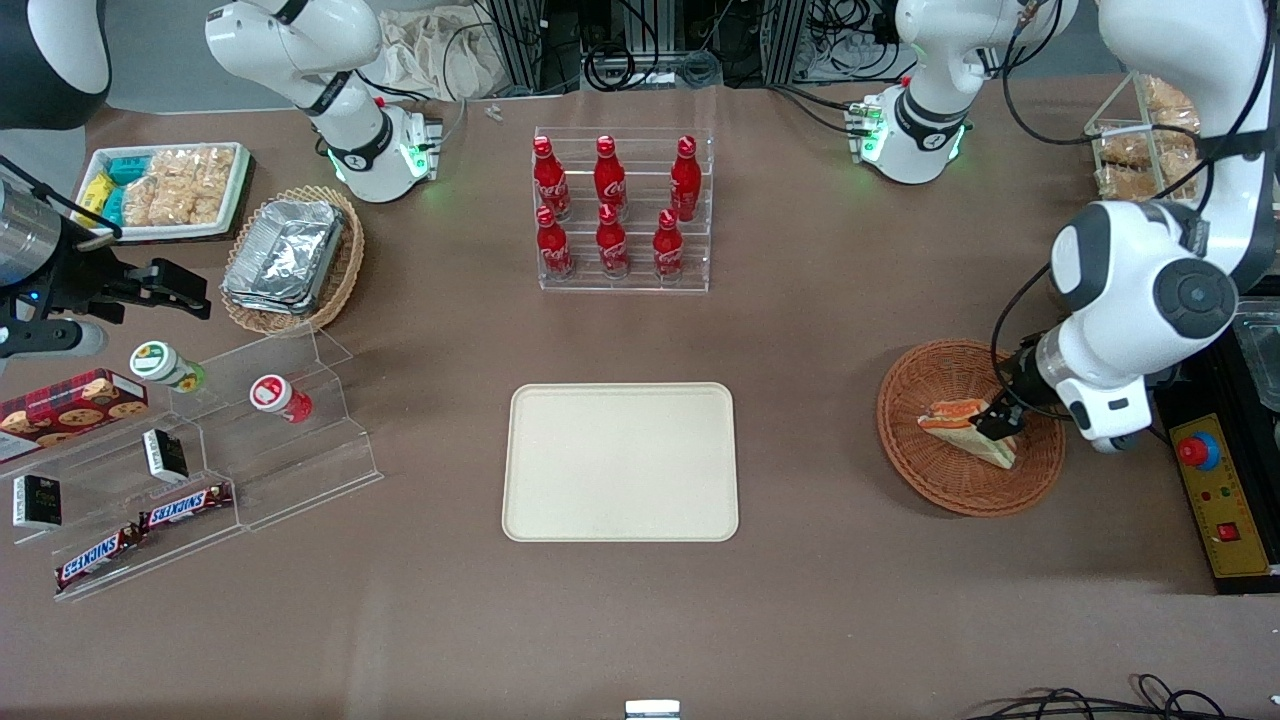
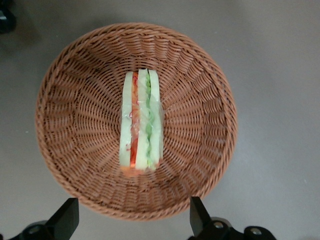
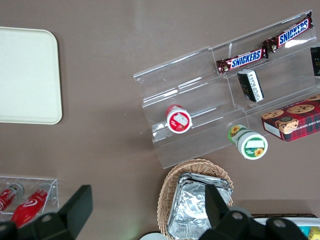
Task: Place sandwich from basket to tray
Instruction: 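Move the open left gripper down over the sandwich in the wicker basket, then close the left gripper on the wrapped sandwich's upright edge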
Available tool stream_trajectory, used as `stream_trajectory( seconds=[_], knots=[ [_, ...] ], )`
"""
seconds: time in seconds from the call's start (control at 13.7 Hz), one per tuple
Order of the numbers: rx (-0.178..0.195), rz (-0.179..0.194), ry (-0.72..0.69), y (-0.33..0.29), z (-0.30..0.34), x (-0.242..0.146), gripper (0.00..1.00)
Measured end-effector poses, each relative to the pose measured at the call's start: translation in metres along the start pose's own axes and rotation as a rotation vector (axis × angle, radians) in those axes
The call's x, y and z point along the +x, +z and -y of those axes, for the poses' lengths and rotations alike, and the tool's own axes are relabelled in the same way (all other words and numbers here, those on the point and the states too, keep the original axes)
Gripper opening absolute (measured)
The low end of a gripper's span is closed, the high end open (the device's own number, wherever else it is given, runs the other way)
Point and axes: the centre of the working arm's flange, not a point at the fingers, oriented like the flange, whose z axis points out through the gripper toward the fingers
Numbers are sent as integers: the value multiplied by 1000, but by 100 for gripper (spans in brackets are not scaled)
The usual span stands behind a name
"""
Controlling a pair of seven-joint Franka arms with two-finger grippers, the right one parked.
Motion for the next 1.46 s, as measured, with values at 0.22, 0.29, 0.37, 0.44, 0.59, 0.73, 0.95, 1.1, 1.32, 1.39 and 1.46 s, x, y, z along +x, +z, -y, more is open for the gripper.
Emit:
stream_trajectory(
  seconds=[0.22,0.29,0.37,0.44,0.59,0.73,0.95,1.1,1.32,1.39,1.46],
  knots=[
    [-14,-6,-50,25,-6,6,100],
    [-18,-7,-55,32,-7,8,100],
    [-18,-6,-58,39,-8,9,100],
    [-17,-5,-59,46,-8,10,100],
    [-11,-5,-73,60,-6,15,100],
    [-9,-10,-93,72,-2,27,100],
    [-14,-14,-97,85,-2,30,100],
    [-12,-12,-96,91,-2,30,100],
    [-1,-7,-96,99,-2,29,96],
    [0,-6,-96,102,-1,29,95],
    [1,-5,-96,104,-1,29,84]
  ],
)
